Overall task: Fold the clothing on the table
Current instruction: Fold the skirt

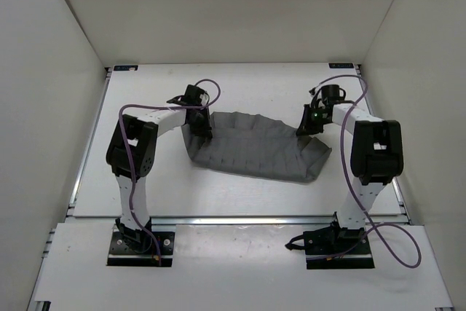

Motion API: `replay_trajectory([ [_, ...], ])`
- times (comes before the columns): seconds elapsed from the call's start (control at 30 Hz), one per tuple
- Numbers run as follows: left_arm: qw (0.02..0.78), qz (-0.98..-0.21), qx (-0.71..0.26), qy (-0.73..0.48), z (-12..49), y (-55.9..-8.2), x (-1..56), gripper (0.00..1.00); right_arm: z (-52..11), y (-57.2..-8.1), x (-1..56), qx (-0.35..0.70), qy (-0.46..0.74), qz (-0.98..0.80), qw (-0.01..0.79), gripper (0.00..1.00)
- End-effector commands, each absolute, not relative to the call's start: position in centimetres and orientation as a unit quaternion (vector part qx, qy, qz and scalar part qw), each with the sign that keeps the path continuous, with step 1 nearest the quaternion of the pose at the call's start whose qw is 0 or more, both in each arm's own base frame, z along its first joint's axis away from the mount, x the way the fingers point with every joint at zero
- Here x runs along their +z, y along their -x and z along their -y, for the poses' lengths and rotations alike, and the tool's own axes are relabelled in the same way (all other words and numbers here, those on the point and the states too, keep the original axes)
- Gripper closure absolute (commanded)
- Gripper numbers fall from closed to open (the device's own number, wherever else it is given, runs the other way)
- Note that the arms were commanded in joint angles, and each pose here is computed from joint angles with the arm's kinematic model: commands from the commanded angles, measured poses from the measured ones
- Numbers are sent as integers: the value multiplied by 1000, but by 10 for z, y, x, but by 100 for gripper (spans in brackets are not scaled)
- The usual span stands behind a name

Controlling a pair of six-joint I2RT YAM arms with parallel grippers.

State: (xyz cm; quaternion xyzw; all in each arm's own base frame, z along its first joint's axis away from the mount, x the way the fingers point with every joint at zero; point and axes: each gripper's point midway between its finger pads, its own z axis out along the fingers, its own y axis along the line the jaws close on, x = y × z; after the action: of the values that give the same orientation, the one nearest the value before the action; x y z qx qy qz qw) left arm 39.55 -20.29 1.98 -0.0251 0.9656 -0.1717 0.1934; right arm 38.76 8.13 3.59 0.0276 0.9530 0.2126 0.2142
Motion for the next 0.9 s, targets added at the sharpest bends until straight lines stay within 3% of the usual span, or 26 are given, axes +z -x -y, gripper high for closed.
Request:
replay_trajectory([
  [0.0,197,-969,-146,21,197,-401,22,100,-71,-430,54,190,-9,-948,256,100],
  [0.2,172,-973,-152,17,205,-360,20,100,-75,-466,89,187,4,-940,285,100],
  [0.3,168,-972,-166,8,215,-336,27,100,-78,-460,109,178,8,-939,295,100],
  [0.4,176,-968,-180,-7,226,-319,41,100,-78,-435,122,168,2,-940,298,86],
  [0.5,182,-966,-183,-16,231,-308,49,100,-73,-401,124,166,-8,-939,300,64],
  [0.57,197,-965,-173,-3,221,-312,54,100,-67,-379,130,163,-13,-935,315,35],
  [0.6,199,-965,-173,-4,218,-308,57,100,-60,-366,126,159,-22,-935,315,26],
  [0.7,230,-957,-175,20,202,-320,77,100,-44,-340,114,154,-37,-939,304,13],
  [0.87,252,-954,-165,11,198,-315,89,100,-28,-317,93,103,-35,-954,278,9],
])
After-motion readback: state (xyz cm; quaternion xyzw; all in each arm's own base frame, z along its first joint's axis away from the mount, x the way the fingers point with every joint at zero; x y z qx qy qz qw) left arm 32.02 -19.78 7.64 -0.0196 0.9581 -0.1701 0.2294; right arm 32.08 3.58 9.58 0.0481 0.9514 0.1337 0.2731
